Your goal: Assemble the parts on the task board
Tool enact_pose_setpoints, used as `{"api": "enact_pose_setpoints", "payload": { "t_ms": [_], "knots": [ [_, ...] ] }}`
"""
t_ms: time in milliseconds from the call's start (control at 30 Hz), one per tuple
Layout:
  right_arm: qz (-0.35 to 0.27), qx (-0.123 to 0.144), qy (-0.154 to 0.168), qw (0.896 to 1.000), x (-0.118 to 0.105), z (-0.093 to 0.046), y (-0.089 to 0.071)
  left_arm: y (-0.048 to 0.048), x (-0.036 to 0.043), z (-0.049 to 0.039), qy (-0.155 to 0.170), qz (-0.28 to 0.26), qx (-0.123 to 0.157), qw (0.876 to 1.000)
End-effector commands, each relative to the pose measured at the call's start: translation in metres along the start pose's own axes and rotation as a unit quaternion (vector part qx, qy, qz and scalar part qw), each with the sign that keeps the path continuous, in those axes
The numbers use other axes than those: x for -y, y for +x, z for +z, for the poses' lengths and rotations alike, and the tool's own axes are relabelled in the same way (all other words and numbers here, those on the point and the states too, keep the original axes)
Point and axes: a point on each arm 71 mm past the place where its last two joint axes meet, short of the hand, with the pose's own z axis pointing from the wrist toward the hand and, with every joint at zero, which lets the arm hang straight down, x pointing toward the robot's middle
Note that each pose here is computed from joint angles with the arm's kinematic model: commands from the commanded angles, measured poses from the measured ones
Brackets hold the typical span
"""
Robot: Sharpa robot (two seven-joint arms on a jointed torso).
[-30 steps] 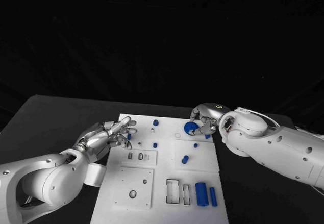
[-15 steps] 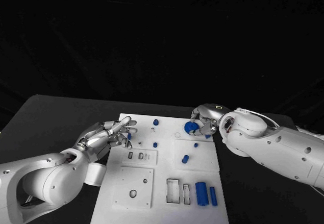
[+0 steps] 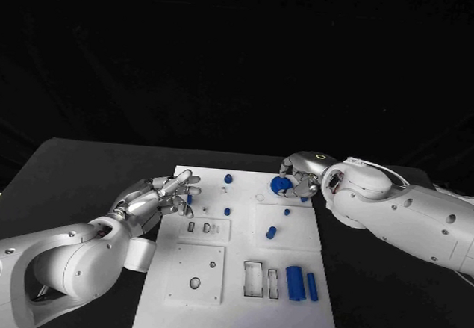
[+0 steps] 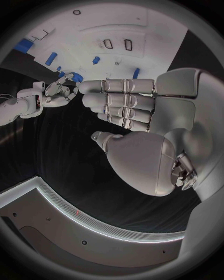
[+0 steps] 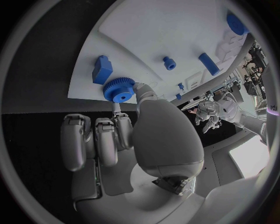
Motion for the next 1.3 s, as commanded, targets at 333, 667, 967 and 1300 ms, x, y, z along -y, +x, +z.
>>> {"api": "enact_pose_setpoints", "payload": {
  "t_ms": [333, 667, 967, 1300],
  "knots": [
    [0.003, -0.023, -0.007, 1.000, 0.001, 0.000, 0.004, 0.0008, 0.0009, 0.0001, 0.003, -0.002, -0.004, 1.000],
    [-0.002, -0.017, -0.008, 1.000, 0.000, 0.000, 0.003, 0.0009, 0.0009, 0.0000, 0.003, -0.001, -0.004, 1.000],
    [-0.007, 0.025, -0.029, 0.999, -0.013, -0.001, -0.003, 0.0011, 0.0009, 0.0002, 0.004, -0.002, -0.005, 1.000],
    [-0.012, 0.065, -0.053, 0.996, -0.033, -0.003, -0.013, 0.0017, 0.0007, 0.0005, 0.003, -0.002, -0.006, 1.000]
  ]
}}
